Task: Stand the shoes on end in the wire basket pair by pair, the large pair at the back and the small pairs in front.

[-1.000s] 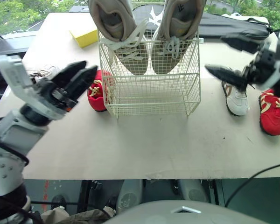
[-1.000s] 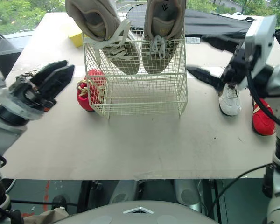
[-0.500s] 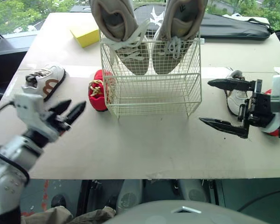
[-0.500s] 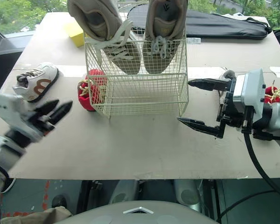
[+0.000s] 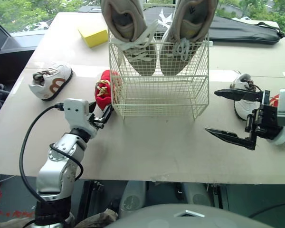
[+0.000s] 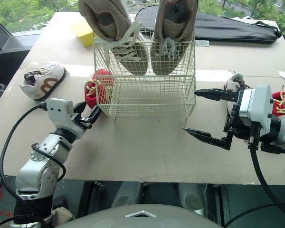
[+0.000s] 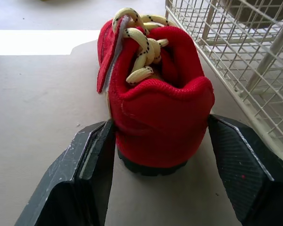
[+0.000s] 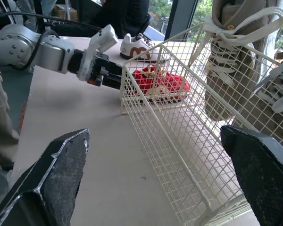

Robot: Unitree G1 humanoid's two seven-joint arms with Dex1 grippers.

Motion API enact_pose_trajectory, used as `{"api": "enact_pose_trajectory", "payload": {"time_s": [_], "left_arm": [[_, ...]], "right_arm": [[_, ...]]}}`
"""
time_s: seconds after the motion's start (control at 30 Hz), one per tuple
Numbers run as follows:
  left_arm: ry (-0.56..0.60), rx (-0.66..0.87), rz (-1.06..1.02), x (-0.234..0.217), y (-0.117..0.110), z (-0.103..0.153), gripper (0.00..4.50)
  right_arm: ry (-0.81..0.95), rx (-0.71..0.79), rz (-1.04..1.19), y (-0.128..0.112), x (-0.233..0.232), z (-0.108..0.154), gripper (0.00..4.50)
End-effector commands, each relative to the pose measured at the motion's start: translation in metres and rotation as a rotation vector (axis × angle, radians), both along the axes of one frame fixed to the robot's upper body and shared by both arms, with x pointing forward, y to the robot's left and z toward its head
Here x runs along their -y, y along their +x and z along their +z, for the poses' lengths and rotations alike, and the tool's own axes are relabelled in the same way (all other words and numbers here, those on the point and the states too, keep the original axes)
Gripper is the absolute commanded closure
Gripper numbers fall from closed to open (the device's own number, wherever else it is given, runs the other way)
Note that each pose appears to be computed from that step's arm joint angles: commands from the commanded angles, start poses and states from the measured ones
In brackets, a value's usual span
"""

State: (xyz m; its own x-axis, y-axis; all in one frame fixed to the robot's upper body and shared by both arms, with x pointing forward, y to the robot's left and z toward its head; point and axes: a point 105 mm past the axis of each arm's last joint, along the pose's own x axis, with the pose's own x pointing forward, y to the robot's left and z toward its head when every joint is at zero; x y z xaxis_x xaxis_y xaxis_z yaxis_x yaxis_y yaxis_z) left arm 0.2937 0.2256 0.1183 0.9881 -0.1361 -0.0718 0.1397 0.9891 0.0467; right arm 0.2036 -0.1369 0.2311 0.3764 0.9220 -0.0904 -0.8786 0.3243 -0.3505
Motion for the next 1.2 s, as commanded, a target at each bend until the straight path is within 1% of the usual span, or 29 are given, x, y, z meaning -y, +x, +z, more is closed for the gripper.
{"api": "enact_pose_trajectory", "payload": {"time_s": [0.03, 0.13, 0.17, 0.23, 0.27, 0.3, 0.37, 0.4, 0.43, 0.47, 0.53, 0.6, 0.63, 0.7, 0.73, 0.77, 0.83, 0.87, 0.9, 0.97, 1.0, 1.03, 1.13, 1.2], "left_arm": [[0.006, 0.050, 0.020, 0.004, 0.006, 0.005, 1.10], [-0.007, 0.057, 0.055, 0.008, 0.015, 0.003, 1.10], [0.006, 0.057, 0.079, 0.006, 0.018, 0.002, 1.10], [0.020, 0.050, 0.110, 0.003, 0.022, -0.001, 1.62], [0.034, 0.052, 0.122, 0.001, 0.024, -0.002, 1.71], [0.031, 0.058, 0.129, 0.001, 0.025, -0.002, 2.26], [0.028, 0.076, 0.139, -0.001, 0.026, 0.000, 2.86], [0.017, 0.089, 0.142, -0.001, 0.027, 0.002, 3.27], [0.024, 0.112, 0.148, -0.005, 0.026, 0.007, 3.55], [0.030, 0.128, 0.152, -0.007, 0.025, 0.010, 3.74], [0.034, 0.193, 0.162, -0.020, 0.019, 0.029, 4.03], [0.046, 0.248, 0.162, -0.030, 0.012, 0.047, 4.14], [0.081, 0.323, 0.160, -0.037, 0.007, 0.065, 4.15], [0.129, 0.416, 0.164, -0.048, 0.000, 0.090, 4.15], [0.166, 0.476, 0.151, -0.055, -0.005, 0.112, 4.16], [0.181, 0.508, 0.110, -0.058, -0.008, 0.127, 4.16], [0.164, 0.567, -0.032, -0.056, -0.016, 0.157, 4.16], [0.145, 0.597, -0.126, -0.052, -0.020, 0.169, 4.16], [0.088, 0.623, -0.256, -0.046, -0.027, 0.182, 4.16], [0.110, 0.590, -0.498, -0.040, -0.036, 0.207, 4.16], [0.107, 0.546, -0.610, -0.037, -0.040, 0.218, 4.16], [0.184, 0.495, -0.708, -0.034, -0.044, 0.224, 4.16], [0.322, 0.443, -0.841, -0.037, -0.048, 0.261, 4.16], [0.388, 0.392, -0.929, -0.036, -0.054, 0.273, 4.16]], "right_arm": [[-0.013, 0.049, 0.007, -0.007, -0.001, 0.009, 0.08], [-0.016, 0.051, 0.004, -0.008, -0.002, 0.009, 0.08], [-0.016, 0.052, 0.003, -0.009, -0.002, 0.010, 0.08], [-0.015, 0.055, -0.003, -0.009, -0.002, 0.011, 0.00], [-0.015, 0.054, -0.004, -0.009, -0.002, 0.011, 0.00], [-0.013, 0.055, -0.006, -0.009, -0.002, 0.011, 0.00], [-0.010, 0.055, -0.008, -0.008, -0.003, 0.011, 0.00], [-0.009, 0.056, -0.007, -0.008, -0.004, 0.011, 0.00], [0.000, 0.057, -0.007, -0.007, -0.004, 0.012, 0.00], [0.007, 0.059, -0.006, -0.007, -0.005, 0.013, 0.00], [0.024, 0.064, -0.008, -0.005, -0.005, 0.015, 0.00], [0.046, 0.068, -0.010, -0.004, -0.004, 0.017, 0.00], [0.069, 0.071, -0.003, -0.002, -0.004, 0.018, 0.00], [0.093, 0.067, 0.008, 0.000, -0.004, 0.019, 0.00], [0.116, 0.064, 0.019, 0.002, -0.005, 0.021, 0.00], [0.130, 0.062, 0.024, 0.005, -0.004, 0.022, 0.00], [0.161, 0.060, 0.034, 0.009, -0.003, 0.025, 0.00], [0.173, 0.055, 0.036, 0.012, -0.003, 0.027, 0.00], [0.187, 0.041, 0.033, 0.014, -0.001, 0.027, 0.00], [0.198, 0.034, 0.038, 0.019, 0.003, 0.031, 0.00], [0.201, 0.026, 0.042, 0.021, 0.005, 0.032, 0.00], [0.203, 0.017, 0.045, 0.022, 0.006, 0.034, 0.00], [0.181, -0.044, 0.015, 0.030, 0.011, 0.037, 0.00], [0.174, -0.109, 0.015, 0.029, 0.015, 0.041, 0.00]]}}
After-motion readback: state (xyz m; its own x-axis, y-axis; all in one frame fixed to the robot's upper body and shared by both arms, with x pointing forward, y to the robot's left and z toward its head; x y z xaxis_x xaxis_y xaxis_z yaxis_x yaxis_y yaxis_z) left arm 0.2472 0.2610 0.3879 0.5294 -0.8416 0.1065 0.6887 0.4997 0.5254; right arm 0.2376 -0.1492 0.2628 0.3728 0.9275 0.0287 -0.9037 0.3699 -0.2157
